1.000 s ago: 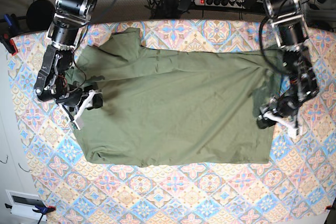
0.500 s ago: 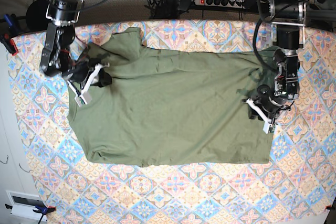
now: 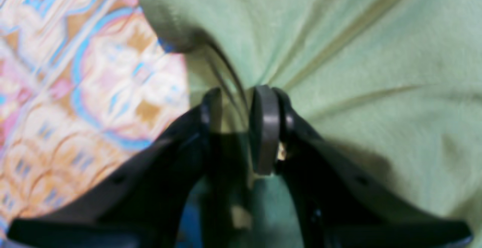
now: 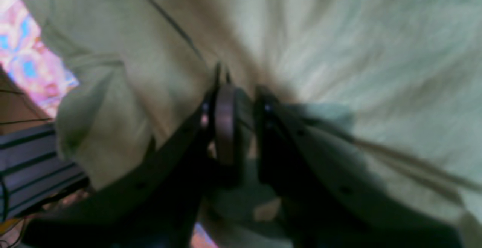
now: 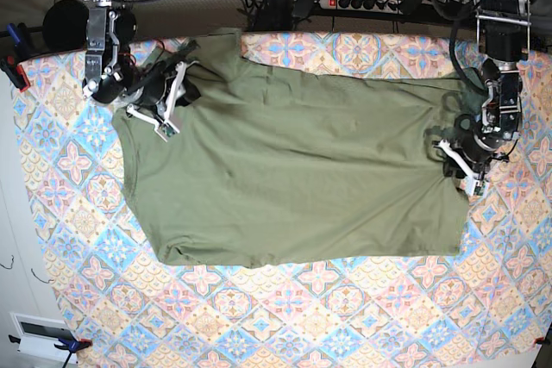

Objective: Layout the t-shirt on the table in an organized manner, then fold the t-shirt properly
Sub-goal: 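Grasp the shirt shoulders with both grippers and pull them apart to smooth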

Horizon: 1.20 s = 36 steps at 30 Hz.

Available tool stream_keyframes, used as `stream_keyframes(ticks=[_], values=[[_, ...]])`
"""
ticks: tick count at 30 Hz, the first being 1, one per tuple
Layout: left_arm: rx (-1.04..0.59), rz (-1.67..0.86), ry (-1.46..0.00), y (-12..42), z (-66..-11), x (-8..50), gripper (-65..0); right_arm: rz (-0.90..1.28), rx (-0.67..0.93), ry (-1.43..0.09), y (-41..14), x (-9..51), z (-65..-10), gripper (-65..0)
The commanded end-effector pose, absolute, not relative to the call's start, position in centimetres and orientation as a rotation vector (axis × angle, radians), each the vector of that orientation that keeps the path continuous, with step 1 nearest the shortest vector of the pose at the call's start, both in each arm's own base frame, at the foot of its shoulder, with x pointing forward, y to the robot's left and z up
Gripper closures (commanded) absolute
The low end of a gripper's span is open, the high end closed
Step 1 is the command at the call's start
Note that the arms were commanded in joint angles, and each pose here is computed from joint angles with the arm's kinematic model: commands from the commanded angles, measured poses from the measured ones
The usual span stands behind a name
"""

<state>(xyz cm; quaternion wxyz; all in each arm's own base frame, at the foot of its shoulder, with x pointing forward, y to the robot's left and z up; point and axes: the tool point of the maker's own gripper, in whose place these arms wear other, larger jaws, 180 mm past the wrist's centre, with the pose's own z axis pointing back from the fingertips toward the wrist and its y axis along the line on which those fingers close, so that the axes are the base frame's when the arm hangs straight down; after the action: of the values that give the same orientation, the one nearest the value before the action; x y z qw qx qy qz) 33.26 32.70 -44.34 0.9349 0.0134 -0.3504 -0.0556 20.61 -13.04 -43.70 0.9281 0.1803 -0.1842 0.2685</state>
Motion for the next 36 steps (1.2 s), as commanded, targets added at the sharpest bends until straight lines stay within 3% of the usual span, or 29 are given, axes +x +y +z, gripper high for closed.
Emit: stream_keyframes(ticks=[1, 10, 16, 28, 36], values=[[0.154, -0.109, -0.505, 36.5, -46.5, 29.1, -13.6, 0.570, 0.299, -0.268, -15.1, 18.7, -44.8, -8.6], [0.080, 0.140, -0.738, 39.5, -41.1, 32.3, -14.1, 0.487, 0.142, -0.476, -20.0, 22.3, -39.0, -9.2], [-0.045, 0.160, -0.860, 36.8, -37.9, 31.8, -14.2, 0.446, 0.078, -0.521, -22.1, 22.0, -37.1, -17.7], [-0.148, 0.123, -0.834, 33.7, -34.4, 29.0, -14.4, 0.457, 0.068, -0.504, -22.1, 22.3, -37.0, -18.9], [-0.139, 0.134, -0.817, 34.3, -32.2, 24.0, -22.5, 0.455, 0.093, -0.398, -21.8, 17.8, -39.1, -19.0]])
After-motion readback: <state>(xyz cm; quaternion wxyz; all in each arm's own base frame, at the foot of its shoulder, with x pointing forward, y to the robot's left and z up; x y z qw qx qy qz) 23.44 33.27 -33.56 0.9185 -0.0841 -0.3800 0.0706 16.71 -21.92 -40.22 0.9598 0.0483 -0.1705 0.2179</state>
